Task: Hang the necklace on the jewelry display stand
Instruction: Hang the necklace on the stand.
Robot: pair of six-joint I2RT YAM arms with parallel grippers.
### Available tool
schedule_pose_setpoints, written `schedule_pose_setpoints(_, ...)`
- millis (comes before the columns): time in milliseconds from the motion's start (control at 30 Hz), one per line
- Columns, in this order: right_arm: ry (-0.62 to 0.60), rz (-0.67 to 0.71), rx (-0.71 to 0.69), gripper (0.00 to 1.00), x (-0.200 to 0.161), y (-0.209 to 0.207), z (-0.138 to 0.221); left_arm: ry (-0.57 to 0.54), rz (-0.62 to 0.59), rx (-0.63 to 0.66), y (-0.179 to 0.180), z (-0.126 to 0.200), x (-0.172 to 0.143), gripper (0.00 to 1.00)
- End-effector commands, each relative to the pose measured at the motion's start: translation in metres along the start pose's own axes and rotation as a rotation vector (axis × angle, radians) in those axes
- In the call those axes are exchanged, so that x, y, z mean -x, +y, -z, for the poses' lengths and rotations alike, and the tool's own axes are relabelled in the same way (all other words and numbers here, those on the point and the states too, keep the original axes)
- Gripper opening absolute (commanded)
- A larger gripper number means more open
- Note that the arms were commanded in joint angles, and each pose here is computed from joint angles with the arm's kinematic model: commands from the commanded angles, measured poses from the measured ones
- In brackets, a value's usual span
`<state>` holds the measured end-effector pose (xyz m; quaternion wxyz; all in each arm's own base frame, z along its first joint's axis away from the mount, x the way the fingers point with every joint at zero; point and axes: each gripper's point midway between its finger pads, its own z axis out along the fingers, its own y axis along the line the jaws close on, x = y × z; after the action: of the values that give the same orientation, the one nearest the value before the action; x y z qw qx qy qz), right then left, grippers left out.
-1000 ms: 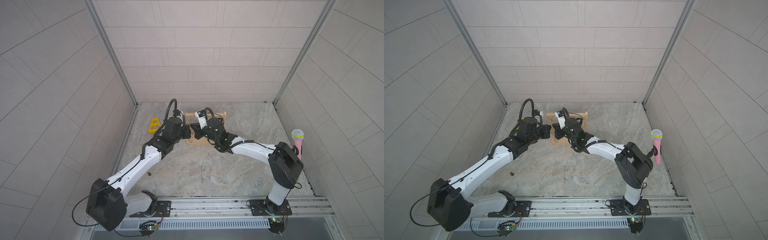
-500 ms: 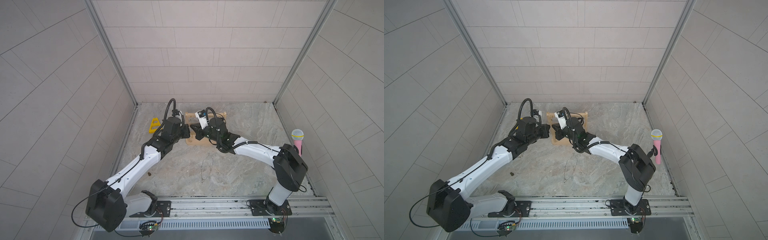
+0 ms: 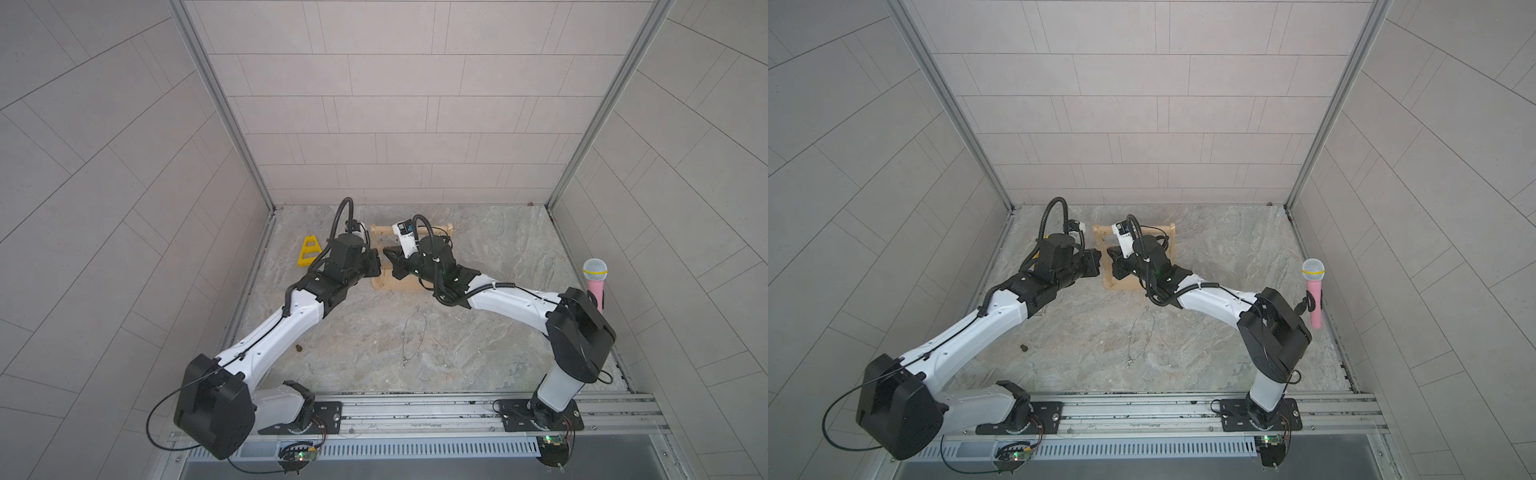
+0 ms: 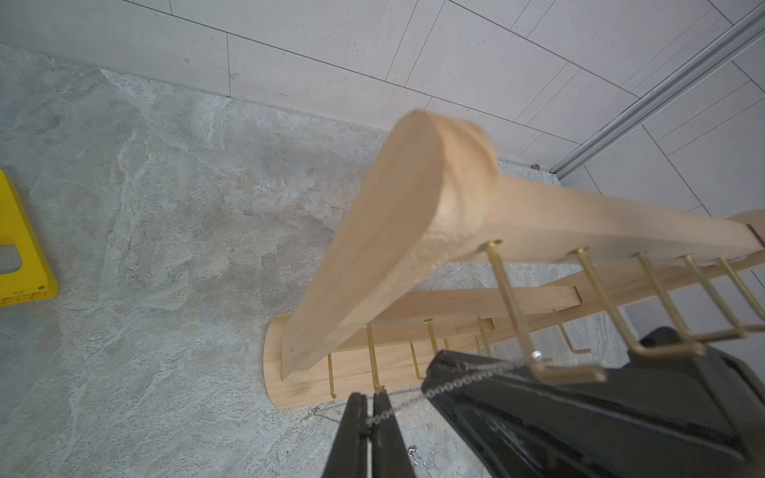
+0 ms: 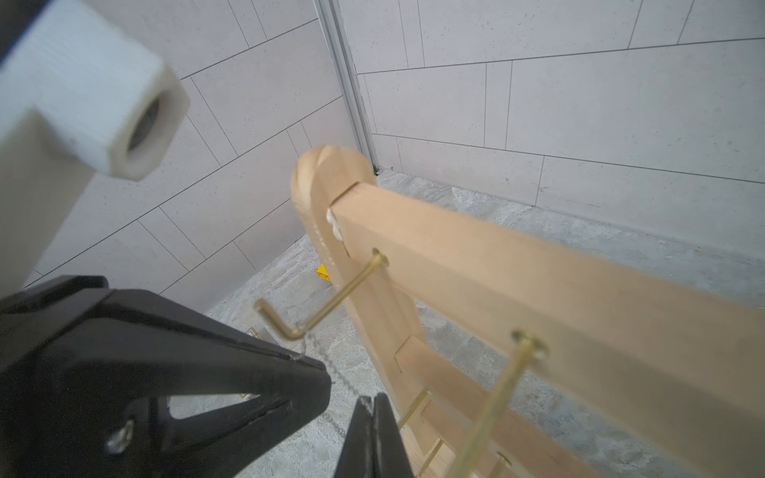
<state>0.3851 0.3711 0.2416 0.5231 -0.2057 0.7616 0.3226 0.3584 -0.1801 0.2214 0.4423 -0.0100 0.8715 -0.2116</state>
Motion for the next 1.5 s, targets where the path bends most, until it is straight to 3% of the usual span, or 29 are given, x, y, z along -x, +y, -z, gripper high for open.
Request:
schedule_pose_setpoints(0,-0.025,-0.018,-0.020,0.00,0.0044,-0.0067,0.0018,-0.019,0.019,0.000,-0.0014,-0.0019,0.0093,0.04)
schedule_pose_setpoints(933,-0.018,-0.028,-0.015,0.00,0.0028,-0.0101,-0.0024,-0.027,0.022,0.037,0.0047,-0.0068,0.0107,0.08)
schedule_pose_setpoints(1467,-0.008,-0.033,-0.015,0.01,-0.0008,-0.0108,-0.0049,-0.024,0.023,0.048,0.0066,-0.0076,0.0102,0.25)
